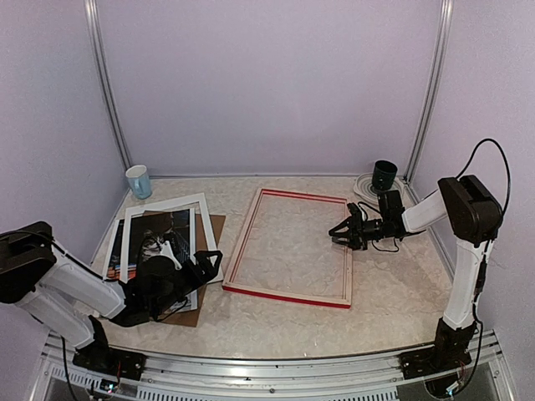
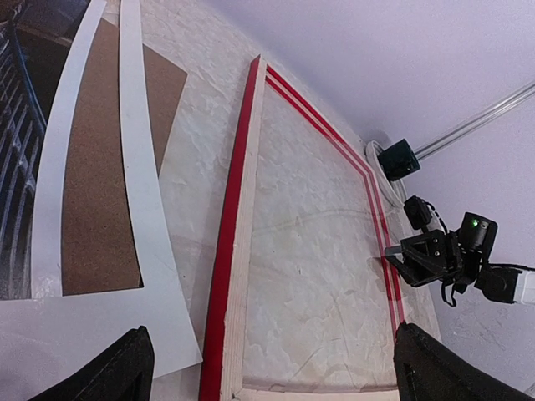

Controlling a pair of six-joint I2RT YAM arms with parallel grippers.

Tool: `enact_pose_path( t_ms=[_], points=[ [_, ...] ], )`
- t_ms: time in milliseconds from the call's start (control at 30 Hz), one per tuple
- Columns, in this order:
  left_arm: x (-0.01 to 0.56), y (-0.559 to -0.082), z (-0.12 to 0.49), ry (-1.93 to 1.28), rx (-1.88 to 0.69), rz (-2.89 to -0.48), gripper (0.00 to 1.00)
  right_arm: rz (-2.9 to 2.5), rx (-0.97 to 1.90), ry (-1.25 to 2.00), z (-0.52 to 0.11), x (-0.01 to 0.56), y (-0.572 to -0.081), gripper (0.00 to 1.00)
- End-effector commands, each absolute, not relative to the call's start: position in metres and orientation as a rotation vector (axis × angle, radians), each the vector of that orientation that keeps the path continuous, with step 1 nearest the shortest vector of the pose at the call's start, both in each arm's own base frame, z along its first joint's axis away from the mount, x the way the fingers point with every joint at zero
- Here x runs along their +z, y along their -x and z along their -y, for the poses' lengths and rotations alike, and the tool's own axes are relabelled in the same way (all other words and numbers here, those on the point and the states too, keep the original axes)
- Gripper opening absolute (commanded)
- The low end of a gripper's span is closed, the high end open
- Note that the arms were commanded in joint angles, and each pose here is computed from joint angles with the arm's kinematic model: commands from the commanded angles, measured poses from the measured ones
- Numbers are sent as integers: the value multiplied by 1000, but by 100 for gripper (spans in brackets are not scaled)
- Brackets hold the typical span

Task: Put the photo into the frame
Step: Place the glass panel at the frame body.

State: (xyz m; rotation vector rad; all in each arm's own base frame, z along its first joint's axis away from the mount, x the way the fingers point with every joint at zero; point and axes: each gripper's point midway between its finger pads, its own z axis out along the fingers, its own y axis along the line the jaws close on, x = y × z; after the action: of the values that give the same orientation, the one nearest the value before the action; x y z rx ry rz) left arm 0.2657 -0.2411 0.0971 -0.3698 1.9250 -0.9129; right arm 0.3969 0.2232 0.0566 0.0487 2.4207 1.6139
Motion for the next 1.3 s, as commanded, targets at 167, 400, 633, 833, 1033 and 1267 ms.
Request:
enact_pose_path(
  t_ms=[167, 400, 633, 833, 1033, 1267],
  points=[
    [101, -265, 247, 365, -944, -1911, 99, -2423, 1476, -42, -210, 75, -403, 41],
    [103, -266, 248, 365, -950, -1907, 99, -2465, 1382, -62, -203, 72, -403, 43],
    [104, -266, 249, 361, -952, -1906, 99, -2513, 1254, -60, -192, 69, -400, 47],
    [104, -268, 252, 357, -956, -1909, 99, -2548, 1090, -67, -177, 69, -400, 50],
    [104, -268, 255, 352, -962, -1910, 99, -2560, 968, -62, -166, 72, -400, 52],
    [105, -270, 259, 344, -966, -1911, 99, -2565, 954, -68, -166, 71, -404, 52]
  ],
)
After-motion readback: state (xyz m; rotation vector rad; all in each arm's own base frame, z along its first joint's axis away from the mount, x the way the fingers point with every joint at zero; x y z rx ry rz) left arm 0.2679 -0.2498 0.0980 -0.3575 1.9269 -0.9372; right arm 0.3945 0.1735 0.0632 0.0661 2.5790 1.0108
